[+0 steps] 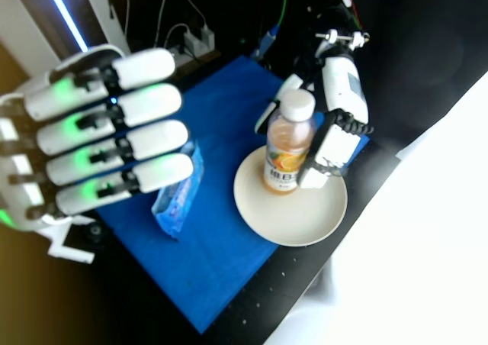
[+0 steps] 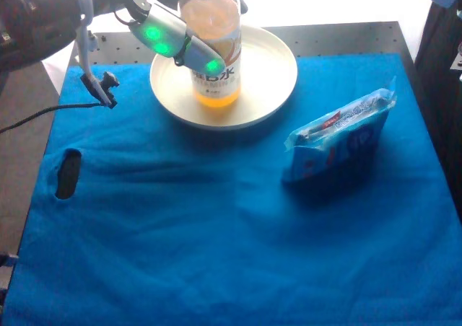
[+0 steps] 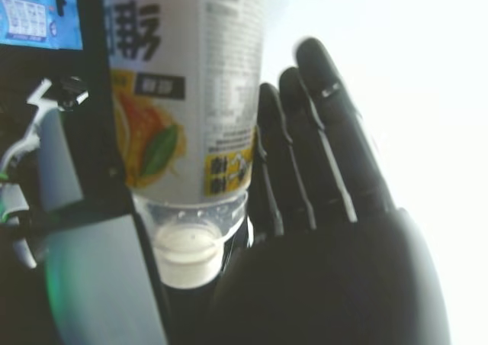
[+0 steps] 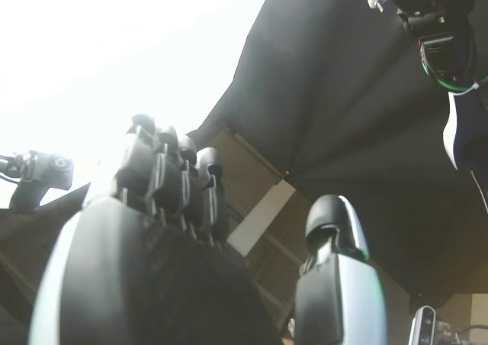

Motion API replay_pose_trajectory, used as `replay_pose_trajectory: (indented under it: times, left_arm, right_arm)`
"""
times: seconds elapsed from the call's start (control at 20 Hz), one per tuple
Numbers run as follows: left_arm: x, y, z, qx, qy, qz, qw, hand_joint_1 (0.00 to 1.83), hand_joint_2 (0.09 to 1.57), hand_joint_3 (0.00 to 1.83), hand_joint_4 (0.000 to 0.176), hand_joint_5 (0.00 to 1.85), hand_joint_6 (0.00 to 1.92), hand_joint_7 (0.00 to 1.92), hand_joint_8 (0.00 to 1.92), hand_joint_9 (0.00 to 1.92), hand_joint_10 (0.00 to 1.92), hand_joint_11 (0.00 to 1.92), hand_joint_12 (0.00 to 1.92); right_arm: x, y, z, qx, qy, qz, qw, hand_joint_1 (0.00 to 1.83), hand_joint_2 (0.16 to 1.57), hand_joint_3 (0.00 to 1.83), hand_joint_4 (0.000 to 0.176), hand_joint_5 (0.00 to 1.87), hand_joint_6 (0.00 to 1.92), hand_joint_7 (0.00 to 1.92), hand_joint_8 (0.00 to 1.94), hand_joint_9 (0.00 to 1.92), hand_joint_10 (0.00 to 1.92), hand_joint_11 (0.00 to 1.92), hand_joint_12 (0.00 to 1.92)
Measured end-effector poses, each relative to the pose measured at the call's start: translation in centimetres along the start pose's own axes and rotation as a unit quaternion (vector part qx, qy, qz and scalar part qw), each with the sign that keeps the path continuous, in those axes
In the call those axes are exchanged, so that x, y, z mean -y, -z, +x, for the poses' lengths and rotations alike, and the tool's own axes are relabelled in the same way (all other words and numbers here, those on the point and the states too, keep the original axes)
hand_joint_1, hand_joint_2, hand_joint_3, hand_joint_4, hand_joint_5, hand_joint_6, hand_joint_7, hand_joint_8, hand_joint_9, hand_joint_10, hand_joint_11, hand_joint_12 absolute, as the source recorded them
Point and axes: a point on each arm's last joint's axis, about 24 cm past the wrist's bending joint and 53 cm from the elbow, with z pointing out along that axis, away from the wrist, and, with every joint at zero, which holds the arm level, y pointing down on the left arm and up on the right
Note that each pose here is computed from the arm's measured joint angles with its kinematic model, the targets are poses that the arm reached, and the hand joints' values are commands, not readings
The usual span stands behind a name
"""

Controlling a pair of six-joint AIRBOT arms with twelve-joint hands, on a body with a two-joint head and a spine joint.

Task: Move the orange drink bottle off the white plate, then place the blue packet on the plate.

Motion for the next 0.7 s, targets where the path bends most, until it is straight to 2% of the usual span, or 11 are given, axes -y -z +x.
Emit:
replay_pose_trajectory:
  times: [0.05,0.1,0.15,0.2,0.3,0.35,0.5,0.55,0.6,0.65,0.7]
  left_arm:
    - [-0.2,0.0,0.0,0.001,0.006,-0.001,1.0000,1.36,1.04,0.01,0.000,1.09,0.72,1.17,0.66,1.11,0.77,0.82,1.01]
    - [-0.3,0.1,0.0,0.002,0.012,0.000,0.9999,1.39,1.04,0.00,0.000,1.05,0.80,1.16,0.64,1.10,0.88,0.87,0.96]
    - [-0.2,0.1,0.0,0.002,0.016,0.004,0.9999,1.39,1.05,0.00,0.000,1.02,0.85,1.13,0.65,1.10,0.91,0.90,0.94]
    - [0.0,0.1,0.1,0.000,0.015,0.007,0.9999,1.39,1.06,0.00,0.000,0.99,0.84,1.11,0.71,1.09,0.99,0.90,1.02]
    - [0.2,0.1,0.2,-0.001,0.015,0.010,0.9998,1.39,1.04,0.00,0.000,1.10,0.63,1.15,0.64,1.11,0.99,0.87,1.14]
    - [0.3,0.1,0.1,-0.002,0.021,0.013,0.9997,1.39,1.03,0.00,0.000,1.12,0.62,1.16,0.61,1.13,0.97,0.88,1.15]
    - [1.2,0.3,-0.1,-0.004,0.039,0.033,0.9987,1.39,1.03,0.00,0.000,1.09,0.69,1.16,0.62,1.19,0.83,0.99,1.01]
    - [1.8,0.5,-0.5,-0.004,0.038,0.040,0.9985,1.40,1.03,0.00,0.000,1.08,0.71,1.13,0.65,1.16,0.87,1.01,0.98]
    - [2.6,0.8,-1.1,-0.002,0.043,0.051,0.9978,1.38,1.05,0.00,0.000,1.14,0.64,1.06,0.79,1.05,1.02,0.88,1.02]
    - [3.8,1.2,-1.8,-0.003,0.049,0.068,0.9965,1.38,1.08,0.00,0.000,1.10,0.62,1.00,0.93,1.00,1.16,0.83,1.19]
    - [4.4,1.5,-1.9,-0.006,0.045,0.075,0.9962,1.38,1.08,0.00,0.000,1.10,0.62,1.00,0.93,1.00,1.16,0.83,1.19]
  right_arm:
    - [-0.1,0.0,0.0,0.000,-0.001,-0.002,1.0000,0.57,1.07,0.00,0.005,0.23,0.00,0.17,0.00,0.15,0.00,0.12,0.01]
    - [-0.1,0.0,0.0,0.001,-0.001,-0.001,1.0000,0.58,1.08,0.01,0.004,0.24,0.01,0.18,0.00,0.16,0.01,0.13,0.01]
    - [-0.1,0.0,0.1,0.000,-0.002,-0.001,1.0000,0.58,1.09,0.01,0.007,0.25,0.01,0.18,0.01,0.17,0.01,0.13,0.01]
    - [0.0,0.0,0.1,0.000,-0.002,-0.001,1.0000,0.57,1.07,0.00,0.010,0.25,0.01,0.19,0.01,0.17,0.01,0.13,0.01]
    - [-0.1,0.0,0.2,-0.002,-0.002,-0.002,1.0000,0.55,1.05,0.00,0.009,0.26,0.01,0.20,0.01,0.16,0.00,0.13,0.01]
    - [0.0,0.0,0.2,-0.002,-0.002,-0.001,1.0000,0.56,1.06,0.00,0.012,0.26,0.01,0.21,0.01,0.18,0.01,0.15,0.02]
    - [0.0,0.0,0.2,-0.001,-0.003,-0.001,1.0000,0.60,1.11,0.02,0.000,0.27,0.01,0.22,0.01,0.18,0.01,0.16,0.02]
    - [0.0,0.0,0.3,-0.001,-0.003,-0.001,1.0000,0.59,1.11,0.01,0.000,0.26,0.00,0.22,0.01,0.19,0.01,0.17,0.02]
    - [0.0,0.0,0.2,-0.001,-0.003,-0.001,1.0000,0.58,1.09,0.00,0.000,0.25,0.00,0.23,0.01,0.19,0.01,0.18,0.03]
    - [0.0,0.0,0.2,-0.001,-0.004,-0.001,1.0000,0.60,1.08,0.00,0.000,0.25,0.00,0.24,0.01,0.20,0.01,0.19,0.03]
    - [0.0,0.0,0.2,-0.001,-0.004,-0.001,1.0000,0.60,1.08,0.00,0.000,0.25,0.00,0.24,0.01,0.20,0.01,0.19,0.03]
